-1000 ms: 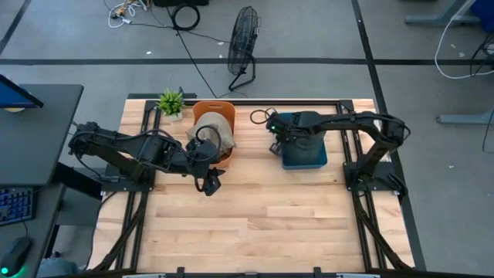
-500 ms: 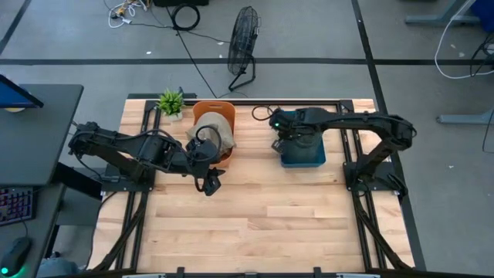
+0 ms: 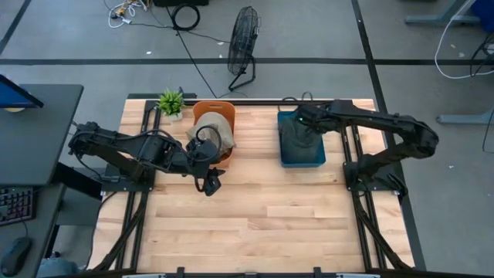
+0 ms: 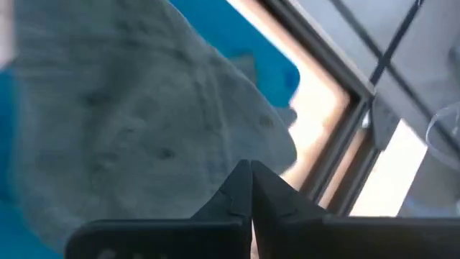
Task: Pick & Place hat
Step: Put the black cap into the blue bin
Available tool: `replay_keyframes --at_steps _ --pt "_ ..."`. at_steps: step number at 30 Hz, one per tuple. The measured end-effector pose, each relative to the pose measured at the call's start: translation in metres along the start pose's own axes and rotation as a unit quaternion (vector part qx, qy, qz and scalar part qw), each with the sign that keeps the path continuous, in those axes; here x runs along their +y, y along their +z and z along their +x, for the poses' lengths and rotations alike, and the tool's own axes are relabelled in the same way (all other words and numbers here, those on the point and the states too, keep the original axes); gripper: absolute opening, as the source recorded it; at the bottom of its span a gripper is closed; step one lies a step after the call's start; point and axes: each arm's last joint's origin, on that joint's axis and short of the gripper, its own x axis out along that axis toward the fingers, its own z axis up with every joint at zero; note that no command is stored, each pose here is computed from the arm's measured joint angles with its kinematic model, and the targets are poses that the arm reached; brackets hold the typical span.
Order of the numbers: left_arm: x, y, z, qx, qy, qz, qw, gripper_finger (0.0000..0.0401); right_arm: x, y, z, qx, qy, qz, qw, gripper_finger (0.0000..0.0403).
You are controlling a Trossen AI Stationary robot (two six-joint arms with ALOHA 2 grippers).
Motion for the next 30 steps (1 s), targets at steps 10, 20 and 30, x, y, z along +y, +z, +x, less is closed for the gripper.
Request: replay_keyframes --at_steps 10,20,30 --pt "0.000 0.000 0.000 0.000 0.000 0.000 1.000 0.0188 0.009 -0.025 0.070 0.005 0.048 0.058 0.997 0.0000" --pt "0.000 0.000 0.000 -0.001 0.002 0.001 1.000 0.0188 0.023 -0.027 0.090 -0.021 0.120 0.073 0.990 0.0000" --pt "0.000 0.000 0.000 -0.003 0.005 0.006 1.000 0.0188 0.013 -0.004 0.053 -0.025 0.106 0.035 0.993 0.0000"
